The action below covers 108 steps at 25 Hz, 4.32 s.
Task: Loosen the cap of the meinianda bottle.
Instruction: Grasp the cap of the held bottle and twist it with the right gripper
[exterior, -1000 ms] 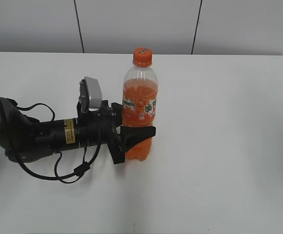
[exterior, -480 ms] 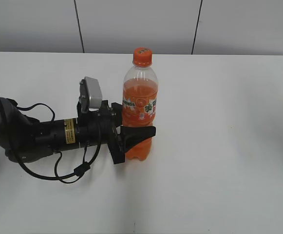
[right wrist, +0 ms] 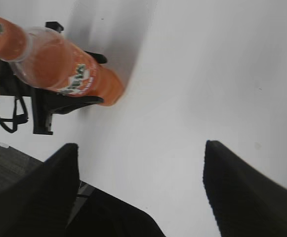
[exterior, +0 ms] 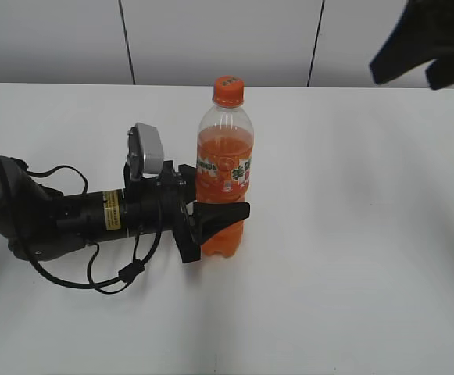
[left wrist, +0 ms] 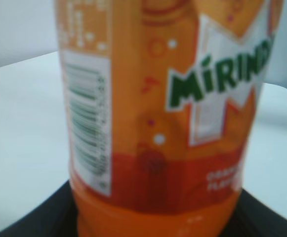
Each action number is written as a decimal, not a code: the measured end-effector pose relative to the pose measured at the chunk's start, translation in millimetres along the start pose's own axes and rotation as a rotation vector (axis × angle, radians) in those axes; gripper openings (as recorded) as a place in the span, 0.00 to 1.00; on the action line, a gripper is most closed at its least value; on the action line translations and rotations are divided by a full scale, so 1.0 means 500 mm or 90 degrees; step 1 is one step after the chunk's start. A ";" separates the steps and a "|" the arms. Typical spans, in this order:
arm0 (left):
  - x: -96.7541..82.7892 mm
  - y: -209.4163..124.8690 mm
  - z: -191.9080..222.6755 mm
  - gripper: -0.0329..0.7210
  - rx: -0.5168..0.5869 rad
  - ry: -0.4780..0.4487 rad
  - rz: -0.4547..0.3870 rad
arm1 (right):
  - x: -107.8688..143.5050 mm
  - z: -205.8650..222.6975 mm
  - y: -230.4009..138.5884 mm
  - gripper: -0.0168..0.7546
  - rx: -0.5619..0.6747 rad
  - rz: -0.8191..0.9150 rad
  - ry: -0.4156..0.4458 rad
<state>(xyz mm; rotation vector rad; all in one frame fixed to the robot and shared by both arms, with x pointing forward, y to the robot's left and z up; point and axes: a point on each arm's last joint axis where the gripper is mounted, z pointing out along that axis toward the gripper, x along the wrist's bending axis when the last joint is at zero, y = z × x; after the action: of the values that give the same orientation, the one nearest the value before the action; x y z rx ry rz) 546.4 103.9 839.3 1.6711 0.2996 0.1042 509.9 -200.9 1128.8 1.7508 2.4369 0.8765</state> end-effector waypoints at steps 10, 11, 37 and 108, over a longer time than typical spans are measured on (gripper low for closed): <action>0.000 0.000 0.000 0.57 0.000 0.000 0.000 | 0.115 0.080 0.090 0.78 0.034 -0.017 0.027; 0.000 0.000 0.000 0.57 0.000 0.000 0.000 | 0.120 0.089 0.097 0.78 0.039 -0.009 0.027; -0.001 0.000 0.001 0.57 0.000 -0.001 0.011 | 0.225 0.224 0.162 0.78 0.081 0.025 0.012; 0.002 -0.006 0.002 0.57 -0.001 0.013 0.042 | 0.259 0.236 0.122 0.62 0.098 -0.070 -0.046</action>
<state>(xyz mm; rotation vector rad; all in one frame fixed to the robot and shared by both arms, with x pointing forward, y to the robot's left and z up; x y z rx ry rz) 547.3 103.5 836.2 1.6791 0.2589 0.1706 553.0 -23.9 1095.7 1.6415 2.5858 0.6201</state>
